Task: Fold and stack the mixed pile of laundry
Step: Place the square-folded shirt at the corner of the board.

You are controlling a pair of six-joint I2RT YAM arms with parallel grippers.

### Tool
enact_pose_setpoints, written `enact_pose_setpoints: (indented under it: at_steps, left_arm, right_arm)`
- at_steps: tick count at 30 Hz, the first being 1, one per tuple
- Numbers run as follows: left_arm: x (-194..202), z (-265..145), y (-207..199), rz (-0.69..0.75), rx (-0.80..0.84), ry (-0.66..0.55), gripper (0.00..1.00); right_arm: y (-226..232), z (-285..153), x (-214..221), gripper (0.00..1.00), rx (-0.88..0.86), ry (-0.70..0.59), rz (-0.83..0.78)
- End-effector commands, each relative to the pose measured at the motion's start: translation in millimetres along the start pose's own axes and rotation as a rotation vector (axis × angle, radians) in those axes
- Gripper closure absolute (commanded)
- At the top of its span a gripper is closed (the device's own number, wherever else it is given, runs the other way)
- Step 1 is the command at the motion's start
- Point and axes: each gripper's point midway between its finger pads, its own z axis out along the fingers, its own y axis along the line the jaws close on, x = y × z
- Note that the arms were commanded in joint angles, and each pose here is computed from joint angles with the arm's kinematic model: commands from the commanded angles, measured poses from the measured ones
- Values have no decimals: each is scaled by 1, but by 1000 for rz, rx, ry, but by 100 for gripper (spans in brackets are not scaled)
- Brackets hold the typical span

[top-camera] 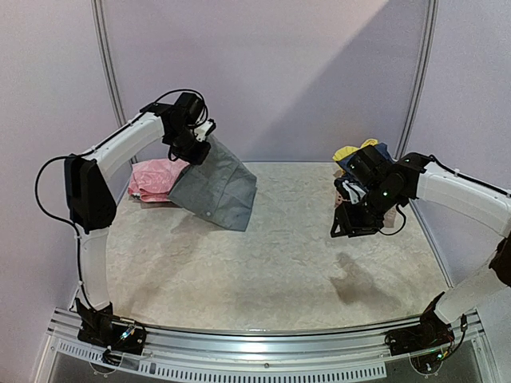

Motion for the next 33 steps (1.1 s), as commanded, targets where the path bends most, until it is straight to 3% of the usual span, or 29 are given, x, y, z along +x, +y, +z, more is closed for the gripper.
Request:
enact_pose_setpoints:
  at_steps: [1, 33]
  left_arm:
    - [-11, -2, 29, 28, -58, -19, 100]
    - [-49, -80, 159, -171, -153, -266, 100]
  right_arm:
    - [0, -1, 8, 46, -8, 16, 2]
    - [16, 20, 0, 46, -13, 99, 2]
